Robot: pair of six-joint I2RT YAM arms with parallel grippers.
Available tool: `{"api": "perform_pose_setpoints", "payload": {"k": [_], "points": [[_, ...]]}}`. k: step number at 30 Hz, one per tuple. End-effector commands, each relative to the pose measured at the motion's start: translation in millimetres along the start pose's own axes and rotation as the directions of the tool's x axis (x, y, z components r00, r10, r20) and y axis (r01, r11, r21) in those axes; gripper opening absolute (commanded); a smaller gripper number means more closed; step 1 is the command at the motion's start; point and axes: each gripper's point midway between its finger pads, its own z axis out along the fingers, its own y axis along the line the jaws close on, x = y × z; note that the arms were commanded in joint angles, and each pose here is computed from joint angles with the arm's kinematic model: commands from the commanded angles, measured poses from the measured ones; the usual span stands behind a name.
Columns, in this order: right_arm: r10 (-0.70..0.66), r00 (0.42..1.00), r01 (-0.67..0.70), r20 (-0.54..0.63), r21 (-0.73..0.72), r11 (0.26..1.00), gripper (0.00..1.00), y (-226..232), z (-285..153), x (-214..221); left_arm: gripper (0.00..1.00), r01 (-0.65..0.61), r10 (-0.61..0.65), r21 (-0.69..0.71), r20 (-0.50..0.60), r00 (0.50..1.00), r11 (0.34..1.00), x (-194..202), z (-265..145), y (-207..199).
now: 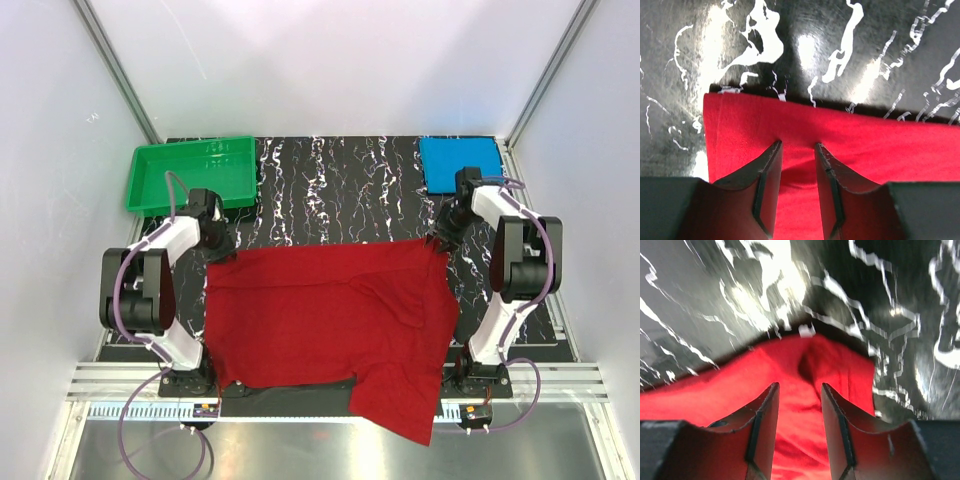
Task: Fold and stack the t-shirts
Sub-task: Fold the tshirt
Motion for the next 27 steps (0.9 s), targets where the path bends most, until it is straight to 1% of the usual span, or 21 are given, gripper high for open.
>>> {"api": "perform_pose_setpoints", "payload": {"k": [1,4,5,7,8,9,10,11,12,13,15,16,18,19,20,21,22,23,24,25,27], "points": [[-0.050,0.994,0.050,0.099,0.002,0.999,0.46,9.4,-4.3,-35.0,0.36,-0.020,0.021,-0.023,0.034,0.999,1.000,-18.0,3.3,0.6],[-0.052,0.994,0.053,0.098,-0.005,0.999,0.45,11.8,2.6,-40.7,0.36,-0.025,0.026,-0.055,0.027,0.999,0.998,-19.5,8.8,6.2],[-0.053,0.994,0.054,0.095,-0.004,0.999,0.40,11.8,7.8,-42.7,0.36,-0.025,0.029,-0.080,0.040,0.999,0.996,-24.6,9.6,9.6],[-0.059,0.992,0.059,0.108,0.003,0.998,0.33,12.7,11.2,-50.0,0.36,-0.030,0.033,-0.093,0.033,0.999,0.995,-26.5,14.6,11.2],[-0.063,0.994,0.061,0.095,0.018,0.998,0.27,9.9,18.4,-50.8,0.35,-0.031,0.035,-0.094,0.034,0.999,0.995,-28.8,16.4,10.1],[-0.066,0.993,0.064,0.097,0.020,0.998,0.24,10.6,19.6,-53.9,0.35,-0.032,0.037,-0.091,0.046,0.998,0.995,-35.5,15.6,8.1],[-0.071,0.991,0.070,0.116,0.015,0.997,0.20,14.6,18.5,-62.3,0.35,-0.034,0.039,-0.090,0.054,0.998,0.995,-40.4,16.5,6.5],[-0.074,0.991,0.073,0.114,0.018,0.997,0.17,14.7,23.9,-65.2,0.35,-0.035,0.040,-0.095,0.043,0.998,0.995,-40.9,20.9,6.3],[-0.075,0.990,0.073,0.120,0.020,0.997,0.10,15.8,25.1,-69.4,0.35,-0.036,0.042,-0.091,0.059,0.997,0.995,-50.0,20.2,2.7],[-0.076,0.987,0.076,0.145,0.009,0.997,0.06,22.3,21.7,-80.1,0.35,-0.036,0.042,-0.094,0.059,0.997,0.995,-52.8,22.2,2.2],[-0.081,0.985,0.080,0.150,0.014,0.997,0.00,25.1,25.7,-89.2,0.35,-0.035,0.041,-0.103,0.060,0.997,0.994,-60.0,27.3,2.3],[-0.085,0.979,0.086,0.184,0.002,0.996,0.00,33.1,18.9,-102.7,0.35,-0.032,0.040,-0.099,0.079,0.996,0.995,-69.7,26.0,-1.4],[-0.090,0.979,0.089,0.182,0.013,0.996,0.00,35.1,21.9,-110.7,0.34,-0.030,0.039,-0.112,0.079,0.996,0.993,-78.4,31.5,-2.4],[-0.096,0.971,0.098,0.218,0.001,0.995,0.00,44.3,12.4,-125.6,0.34,-0.028,0.038,-0.106,0.098,0.994,0.994,-91.9,27.2,-8.2],[-0.103,0.969,0.105,0.225,0.002,0.994,0.00,46.9,10.8,-131.5,0.34,-0.026,0.037,-0.109,0.099,0.994,0.994,-96.4,27.4,-9.6],[-0.105,0.975,0.105,0.196,0.013,0.994,0.00,45.3,17.9,-130.3,0.34,-0.023,0.033,-0.107,0.094,0.995,0.994,-98.6,28.5,-11.1],[-0.111,0.968,0.114,0.226,-0.003,0.993,0.02,54.9,7.7,-143.3,0.35,-0.019,0.029,-0.107,0.093,0.995,0.994,-100.7,25.1,-12.0],[-0.117,0.978,0.118,0.173,0.008,0.993,0.05,51.7,13.0,-135.9,0.39,-0.006,0.017,-0.105,0.104,0.994,0.994,-104.2,21.0,-13.7],[-0.121,0.979,0.120,0.163,0.014,0.993,0.12,53.1,8.9,-136.0,0.45,-0.007,0.018,-0.103,0.105,0.994,0.995,-102.9,18.0,-14.8],[-0.117,0.978,0.116,0.175,0.018,0.993,0.24,56.0,-0.8,-140.7,0.55,-0.002,0.015,-0.098,0.131,0.991,0.995,-106.2,4.6,-15.7],[-0.119,0.979,0.112,0.166,0.055,0.992,0.32,51.0,-20.8,-131.3,0.60,-0.001,0.014,-0.097,0.134,0.991,0.995,-96.8,-6.5,-13.0]]}}
